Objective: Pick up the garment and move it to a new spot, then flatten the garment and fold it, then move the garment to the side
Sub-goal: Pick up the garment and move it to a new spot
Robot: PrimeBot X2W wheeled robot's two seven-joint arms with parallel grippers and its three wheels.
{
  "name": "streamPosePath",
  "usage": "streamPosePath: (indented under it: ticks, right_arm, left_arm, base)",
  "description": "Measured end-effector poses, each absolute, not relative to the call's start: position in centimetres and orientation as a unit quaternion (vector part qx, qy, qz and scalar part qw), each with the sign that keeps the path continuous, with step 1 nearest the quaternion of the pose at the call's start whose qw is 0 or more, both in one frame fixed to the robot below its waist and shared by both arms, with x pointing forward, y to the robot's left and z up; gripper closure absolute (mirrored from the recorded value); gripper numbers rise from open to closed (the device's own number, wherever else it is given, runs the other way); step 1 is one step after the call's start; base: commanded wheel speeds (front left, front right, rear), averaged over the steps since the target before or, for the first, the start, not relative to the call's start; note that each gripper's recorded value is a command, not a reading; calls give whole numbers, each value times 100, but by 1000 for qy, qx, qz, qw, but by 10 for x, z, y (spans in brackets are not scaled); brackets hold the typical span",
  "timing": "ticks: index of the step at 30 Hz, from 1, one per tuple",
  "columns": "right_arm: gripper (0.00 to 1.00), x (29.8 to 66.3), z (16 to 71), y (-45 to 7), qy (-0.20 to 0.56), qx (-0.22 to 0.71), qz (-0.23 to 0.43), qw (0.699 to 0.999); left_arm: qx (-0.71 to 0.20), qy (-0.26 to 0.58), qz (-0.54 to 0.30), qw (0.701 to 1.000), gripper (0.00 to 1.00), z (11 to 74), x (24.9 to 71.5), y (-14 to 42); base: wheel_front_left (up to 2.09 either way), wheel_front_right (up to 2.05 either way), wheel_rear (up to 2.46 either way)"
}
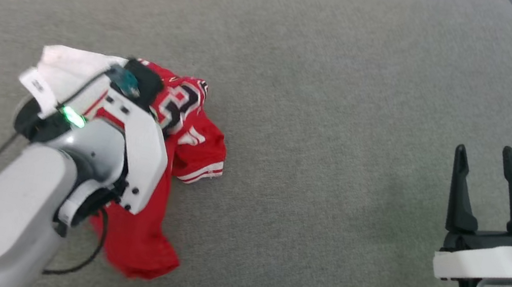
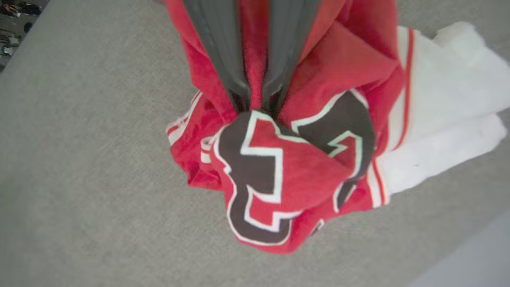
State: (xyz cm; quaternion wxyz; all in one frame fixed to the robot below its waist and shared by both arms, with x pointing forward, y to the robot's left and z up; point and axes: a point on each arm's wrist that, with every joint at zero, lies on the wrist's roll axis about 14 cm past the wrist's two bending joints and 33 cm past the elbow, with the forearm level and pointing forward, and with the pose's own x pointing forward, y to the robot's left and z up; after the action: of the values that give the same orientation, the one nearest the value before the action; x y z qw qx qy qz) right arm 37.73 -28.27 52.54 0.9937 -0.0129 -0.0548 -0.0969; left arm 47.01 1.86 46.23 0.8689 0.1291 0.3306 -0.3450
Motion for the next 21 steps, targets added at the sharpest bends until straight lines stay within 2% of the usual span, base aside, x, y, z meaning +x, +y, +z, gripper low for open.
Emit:
streamPosePath:
  ticks: [8,9,11,12,16,21]
  right_arm:
    - [0,384,513,-286,-39,-10,-102,994]
    - [0,384,512,-286,-38,-10,-102,994]
    - [0,385,511,-286,-37,-9,-101,994]
    - [0,386,512,-285,-39,-9,-100,994]
    - [0,387,517,-282,-46,-11,-93,995]
    - [0,384,525,-278,-57,-16,-81,995]
  left_arm:
    - [123,430,-347,824,100,386,457,12]
    - [125,433,-347,823,89,384,458,12]
    - [121,438,-348,820,52,381,458,10]
    - [123,438,-350,819,0,381,458,9]
    - [109,417,-351,831,0,392,461,8]
    - [98,353,-341,866,0,429,473,19]
  base:
    - [0,0,0]
    - [0,0,0]
    - [0,0,0]
    - [0,0,0]
    - [0,0,0]
    - [0,0,0]
